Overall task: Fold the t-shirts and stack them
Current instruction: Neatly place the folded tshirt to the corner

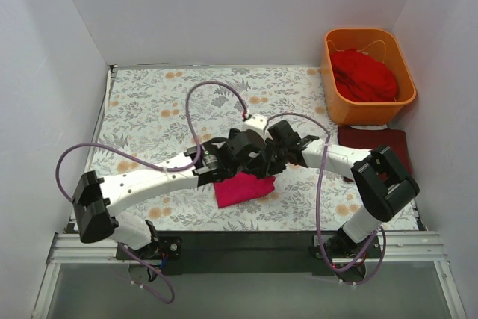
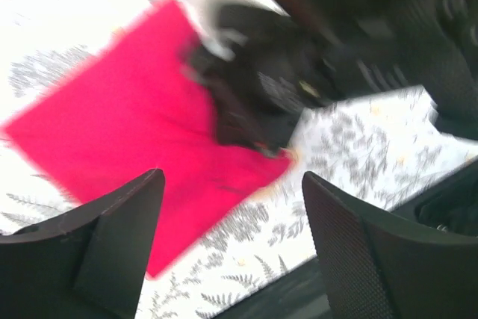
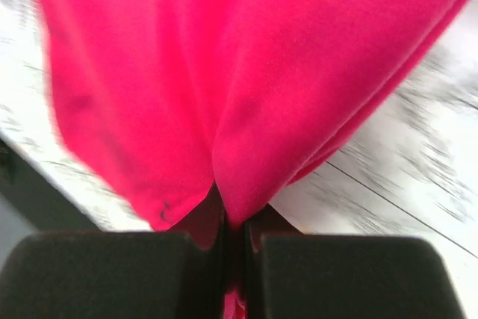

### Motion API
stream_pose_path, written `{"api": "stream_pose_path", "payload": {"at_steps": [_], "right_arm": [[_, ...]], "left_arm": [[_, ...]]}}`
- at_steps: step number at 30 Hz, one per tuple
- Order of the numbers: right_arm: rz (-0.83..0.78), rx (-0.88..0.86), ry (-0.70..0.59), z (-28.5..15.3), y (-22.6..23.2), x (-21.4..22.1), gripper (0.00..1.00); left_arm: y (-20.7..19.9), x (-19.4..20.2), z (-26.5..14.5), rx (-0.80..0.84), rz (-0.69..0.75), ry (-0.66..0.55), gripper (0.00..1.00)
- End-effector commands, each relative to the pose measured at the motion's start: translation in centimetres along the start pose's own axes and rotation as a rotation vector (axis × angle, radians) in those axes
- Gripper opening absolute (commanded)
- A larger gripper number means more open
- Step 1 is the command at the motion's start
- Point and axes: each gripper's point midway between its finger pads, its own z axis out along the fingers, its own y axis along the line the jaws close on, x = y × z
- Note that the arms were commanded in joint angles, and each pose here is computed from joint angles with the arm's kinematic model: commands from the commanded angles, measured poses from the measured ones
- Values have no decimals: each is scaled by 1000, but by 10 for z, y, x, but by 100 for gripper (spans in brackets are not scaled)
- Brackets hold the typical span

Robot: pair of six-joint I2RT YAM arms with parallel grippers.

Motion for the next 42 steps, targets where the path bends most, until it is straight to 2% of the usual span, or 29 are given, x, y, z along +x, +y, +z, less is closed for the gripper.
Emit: {"api": "stream_pose_path", "payload": {"at_steps": [1,2,4,5,8,11,12,14,17,19,23,32,42], "right_arm": [[-142,216,116,-34,-45,20,1],[-146,253,116,-45,-53,20,1],[-172,356,141,-63,-73,21,1],[-164,405,117,-76,-84,14,1],[-153,570,92,-111,-118,4,1],[-114,667,86,-140,-145,0,1],[-112,735,84,-151,-156,-1,1],[-110,837,86,-175,-174,-4,1],[-110,938,33,-204,-184,-16,1],[-92,964,-29,-223,-186,-32,1],[-103,1022,-66,-252,-191,-49,1],[-32,1016,-14,-264,-209,-32,1],[44,1048,-41,-298,-219,-29,1]], "left_arm": [[43,-40,-15,-75,-83,-97,75],[70,-41,-10,-126,-118,-86,77],[96,-41,-9,-171,-151,-85,79],[123,-35,-3,-228,-176,-76,79],[170,-18,0,-336,-240,-42,80],[205,-7,-6,-405,-330,-56,84],[213,9,-4,-420,-347,-34,86],[233,10,-10,-454,-400,-76,91],[258,25,-16,-521,-448,-71,98],[264,25,-19,-539,-465,-83,98],[265,21,-23,-527,-481,-104,98],[270,22,-24,-527,-497,-105,98],[267,22,-23,-494,-498,-103,98]]}}
